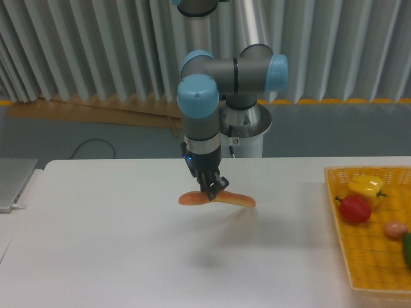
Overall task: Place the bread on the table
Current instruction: 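Lower the bread onto the table, open the gripper and rise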
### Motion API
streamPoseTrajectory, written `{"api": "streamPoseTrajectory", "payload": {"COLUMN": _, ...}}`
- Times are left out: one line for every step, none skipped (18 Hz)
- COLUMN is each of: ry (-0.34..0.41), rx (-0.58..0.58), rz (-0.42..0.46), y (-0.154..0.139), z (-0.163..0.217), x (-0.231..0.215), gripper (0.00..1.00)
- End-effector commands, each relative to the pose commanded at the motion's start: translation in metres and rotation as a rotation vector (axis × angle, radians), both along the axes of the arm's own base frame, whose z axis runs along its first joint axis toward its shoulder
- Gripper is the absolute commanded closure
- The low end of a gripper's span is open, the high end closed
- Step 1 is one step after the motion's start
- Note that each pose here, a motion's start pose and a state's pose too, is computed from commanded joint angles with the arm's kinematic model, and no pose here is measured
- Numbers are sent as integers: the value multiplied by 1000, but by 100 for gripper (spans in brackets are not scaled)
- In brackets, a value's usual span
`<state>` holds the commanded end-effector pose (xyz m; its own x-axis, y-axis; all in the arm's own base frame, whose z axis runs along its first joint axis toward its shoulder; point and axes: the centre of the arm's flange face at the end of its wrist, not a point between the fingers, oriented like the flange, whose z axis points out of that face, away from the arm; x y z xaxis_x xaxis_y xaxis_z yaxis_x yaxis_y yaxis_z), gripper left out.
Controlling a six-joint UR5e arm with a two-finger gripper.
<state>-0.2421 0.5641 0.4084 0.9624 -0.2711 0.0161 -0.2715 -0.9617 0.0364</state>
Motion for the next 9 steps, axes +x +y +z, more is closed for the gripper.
{"api": "streamPoseTrajectory", "payload": {"ry": 0, "rx": 0, "rz": 0, "y": 0, "z": 0, "x": 0, "gripper": 61}}
{"api": "streamPoseTrajectory", "payload": {"ry": 1, "rx": 1, "rz": 0, "y": 0, "z": 0, "x": 0, "gripper": 60}}
{"api": "streamPoseTrajectory", "payload": {"ry": 0, "rx": 0, "rz": 0, "y": 0, "z": -1, "x": 0, "gripper": 58}}
{"api": "streamPoseTrajectory", "payload": {"ry": 0, "rx": 0, "rz": 0, "y": 0, "z": -1, "x": 0, "gripper": 57}}
{"api": "streamPoseTrajectory", "payload": {"ry": -1, "rx": -1, "rz": -2, "y": 0, "z": -2, "x": 0, "gripper": 55}}
{"api": "streamPoseTrajectory", "payload": {"ry": -1, "rx": -1, "rz": -2, "y": 0, "z": -2, "x": 0, "gripper": 55}}
{"api": "streamPoseTrajectory", "payload": {"ry": -1, "rx": -1, "rz": -2, "y": 0, "z": -2, "x": 0, "gripper": 54}}
{"api": "streamPoseTrajectory", "payload": {"ry": 1, "rx": 1, "rz": -3, "y": -1, "z": -1, "x": 0, "gripper": 41}}
{"api": "streamPoseTrajectory", "payload": {"ry": 0, "rx": 3, "rz": -9, "y": 0, "z": 0, "x": 0, "gripper": 20}}
